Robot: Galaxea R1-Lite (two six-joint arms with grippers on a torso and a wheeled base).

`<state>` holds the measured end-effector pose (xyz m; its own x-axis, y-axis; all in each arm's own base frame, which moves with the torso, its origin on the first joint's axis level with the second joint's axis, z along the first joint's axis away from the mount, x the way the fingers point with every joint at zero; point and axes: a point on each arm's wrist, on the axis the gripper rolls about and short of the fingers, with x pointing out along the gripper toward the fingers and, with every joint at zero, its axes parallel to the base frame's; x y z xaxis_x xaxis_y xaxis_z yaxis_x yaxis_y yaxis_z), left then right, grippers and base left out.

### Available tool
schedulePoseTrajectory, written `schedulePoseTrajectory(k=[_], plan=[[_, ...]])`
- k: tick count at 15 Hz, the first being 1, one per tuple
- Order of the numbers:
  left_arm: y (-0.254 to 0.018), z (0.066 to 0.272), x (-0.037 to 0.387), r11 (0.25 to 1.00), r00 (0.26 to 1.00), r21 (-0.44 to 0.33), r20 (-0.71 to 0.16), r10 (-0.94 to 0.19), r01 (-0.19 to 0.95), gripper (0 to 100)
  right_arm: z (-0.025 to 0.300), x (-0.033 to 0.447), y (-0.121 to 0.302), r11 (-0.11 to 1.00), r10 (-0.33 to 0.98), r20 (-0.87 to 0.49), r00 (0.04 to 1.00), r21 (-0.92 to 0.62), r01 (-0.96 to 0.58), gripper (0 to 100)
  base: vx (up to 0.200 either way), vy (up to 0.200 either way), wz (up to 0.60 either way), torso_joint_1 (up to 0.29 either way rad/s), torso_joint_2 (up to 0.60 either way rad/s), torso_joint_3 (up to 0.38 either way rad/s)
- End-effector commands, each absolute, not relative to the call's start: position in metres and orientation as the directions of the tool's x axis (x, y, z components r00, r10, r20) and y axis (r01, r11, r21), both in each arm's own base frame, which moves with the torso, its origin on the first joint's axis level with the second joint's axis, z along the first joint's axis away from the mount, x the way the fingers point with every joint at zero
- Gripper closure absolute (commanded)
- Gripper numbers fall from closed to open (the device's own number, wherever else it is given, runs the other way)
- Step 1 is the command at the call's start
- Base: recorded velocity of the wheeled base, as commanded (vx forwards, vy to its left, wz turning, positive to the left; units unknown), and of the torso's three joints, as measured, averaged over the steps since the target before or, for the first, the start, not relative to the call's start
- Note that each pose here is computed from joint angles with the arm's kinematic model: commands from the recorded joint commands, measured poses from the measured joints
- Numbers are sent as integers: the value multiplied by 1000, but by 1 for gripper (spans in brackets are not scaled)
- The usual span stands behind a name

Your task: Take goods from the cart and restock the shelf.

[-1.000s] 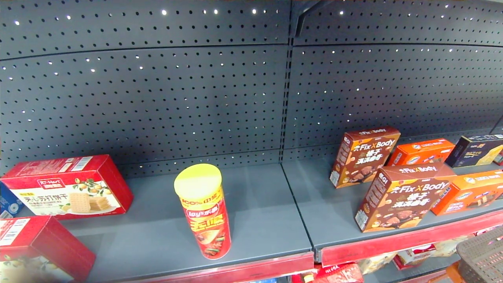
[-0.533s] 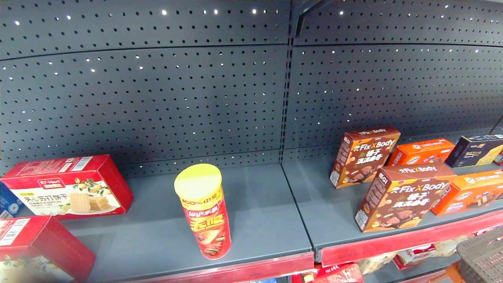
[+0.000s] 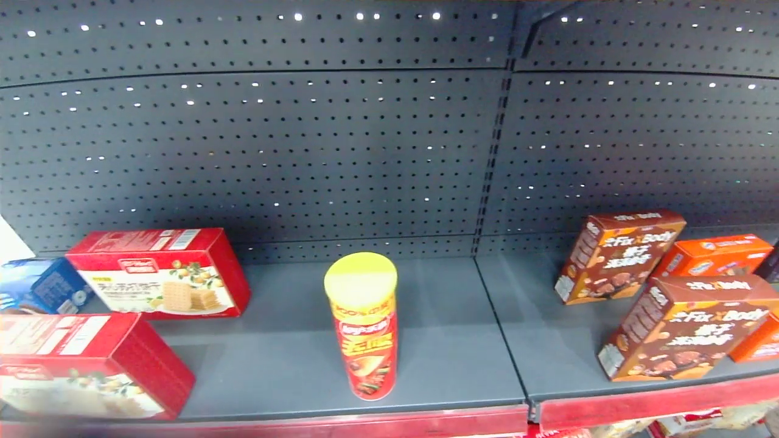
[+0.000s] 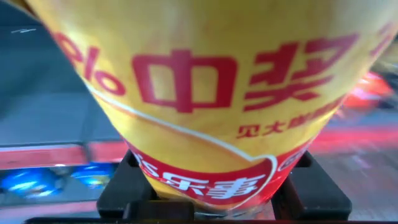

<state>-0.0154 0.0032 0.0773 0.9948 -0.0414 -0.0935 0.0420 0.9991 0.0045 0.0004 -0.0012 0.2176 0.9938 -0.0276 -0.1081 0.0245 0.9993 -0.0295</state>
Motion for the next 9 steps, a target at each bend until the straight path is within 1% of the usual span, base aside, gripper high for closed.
schedulePoseTrajectory(k=[1, 4, 6, 8, 9], plan=[[3, 77, -15, 999, 995, 5, -96, -41, 42, 0, 217, -1, -1, 1000, -6, -104, 995, -30, 3, 100, 0, 0, 0, 0, 0, 0], [3, 77, -15, 999, 995, 5, -96, -41, 42, 0, 216, -13, 0, 989, 150, -51, 987, -14, -151, 100, 0, 0, 0, 0, 0, 0], [3, 77, -15, 999, 995, 5, -96, -41, 42, 0, 217, -12, 1, 974, 223, -52, 973, -10, -224, 100, 0, 0, 0, 0, 0, 0], [3, 77, -15, 999, 995, 5, -96, -41, 42, 0, 223, -6, 4, 928, 373, -48, 927, -3, -373, 100, 0, 0, 0, 0, 0, 0], [3, 77, -15, 999, 995, 5, -96, -41, 42, 0, 224, -2, 5, 914, 405, -46, 913, -3, -406, 100, 0, 0, 0, 0, 0, 0]])
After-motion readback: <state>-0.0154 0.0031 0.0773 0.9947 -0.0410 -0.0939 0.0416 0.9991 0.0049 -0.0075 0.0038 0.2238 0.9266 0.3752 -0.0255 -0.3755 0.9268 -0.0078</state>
